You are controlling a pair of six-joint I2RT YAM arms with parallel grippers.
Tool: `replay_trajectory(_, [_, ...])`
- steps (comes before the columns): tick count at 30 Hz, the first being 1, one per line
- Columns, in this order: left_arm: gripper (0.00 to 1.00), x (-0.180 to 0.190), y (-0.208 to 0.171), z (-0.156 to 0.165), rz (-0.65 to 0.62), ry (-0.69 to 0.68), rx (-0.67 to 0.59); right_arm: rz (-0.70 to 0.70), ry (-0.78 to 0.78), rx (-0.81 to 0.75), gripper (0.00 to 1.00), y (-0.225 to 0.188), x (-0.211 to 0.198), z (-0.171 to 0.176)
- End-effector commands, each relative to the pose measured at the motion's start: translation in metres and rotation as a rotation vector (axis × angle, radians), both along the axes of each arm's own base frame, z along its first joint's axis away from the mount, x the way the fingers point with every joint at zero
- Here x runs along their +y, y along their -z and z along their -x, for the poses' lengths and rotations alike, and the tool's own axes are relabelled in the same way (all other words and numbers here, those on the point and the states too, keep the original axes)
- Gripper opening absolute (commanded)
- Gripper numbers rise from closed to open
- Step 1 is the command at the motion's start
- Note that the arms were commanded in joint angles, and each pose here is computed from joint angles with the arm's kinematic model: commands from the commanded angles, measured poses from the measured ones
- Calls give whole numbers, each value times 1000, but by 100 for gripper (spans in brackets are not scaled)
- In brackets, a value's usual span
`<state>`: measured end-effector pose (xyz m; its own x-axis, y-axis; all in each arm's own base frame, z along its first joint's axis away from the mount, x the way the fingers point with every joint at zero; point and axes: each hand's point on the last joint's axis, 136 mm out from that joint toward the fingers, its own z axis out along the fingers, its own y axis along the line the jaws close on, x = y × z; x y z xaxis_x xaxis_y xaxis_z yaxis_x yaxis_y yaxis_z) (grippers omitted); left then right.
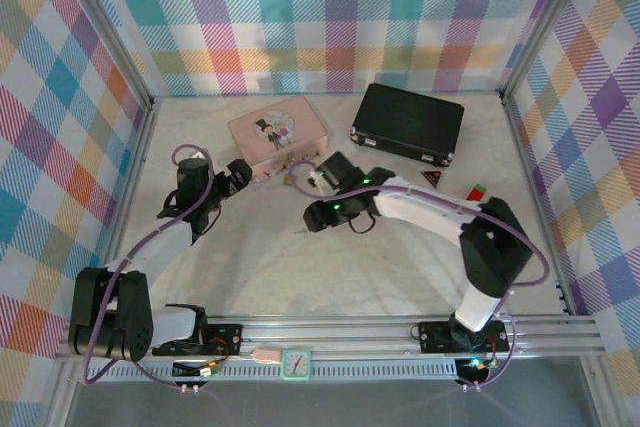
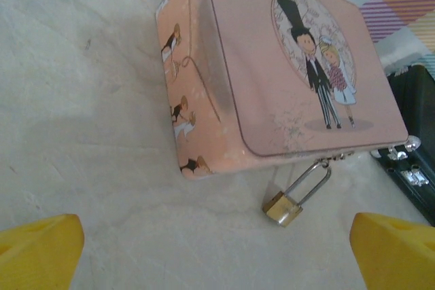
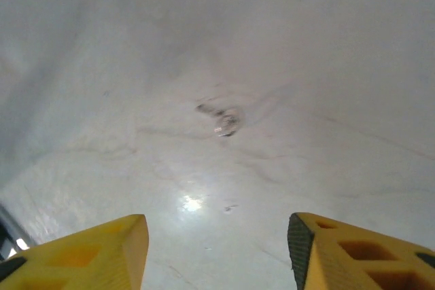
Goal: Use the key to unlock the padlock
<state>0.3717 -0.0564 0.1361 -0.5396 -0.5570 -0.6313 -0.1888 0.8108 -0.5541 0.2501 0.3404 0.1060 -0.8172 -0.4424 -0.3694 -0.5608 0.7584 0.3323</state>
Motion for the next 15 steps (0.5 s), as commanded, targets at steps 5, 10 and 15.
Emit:
replay_trajectory(5, [100,-3,1,7,23,-1,5,99,-17,74,48,30,25,10])
replay_trajectory(10, [100,-3,-1,7,29,-4,-3,166,105,41,38,53,27,-11])
replay_trajectory(15, [100,-3,-3,9,32,-3,-11,196,179,30,32,66,24,-21])
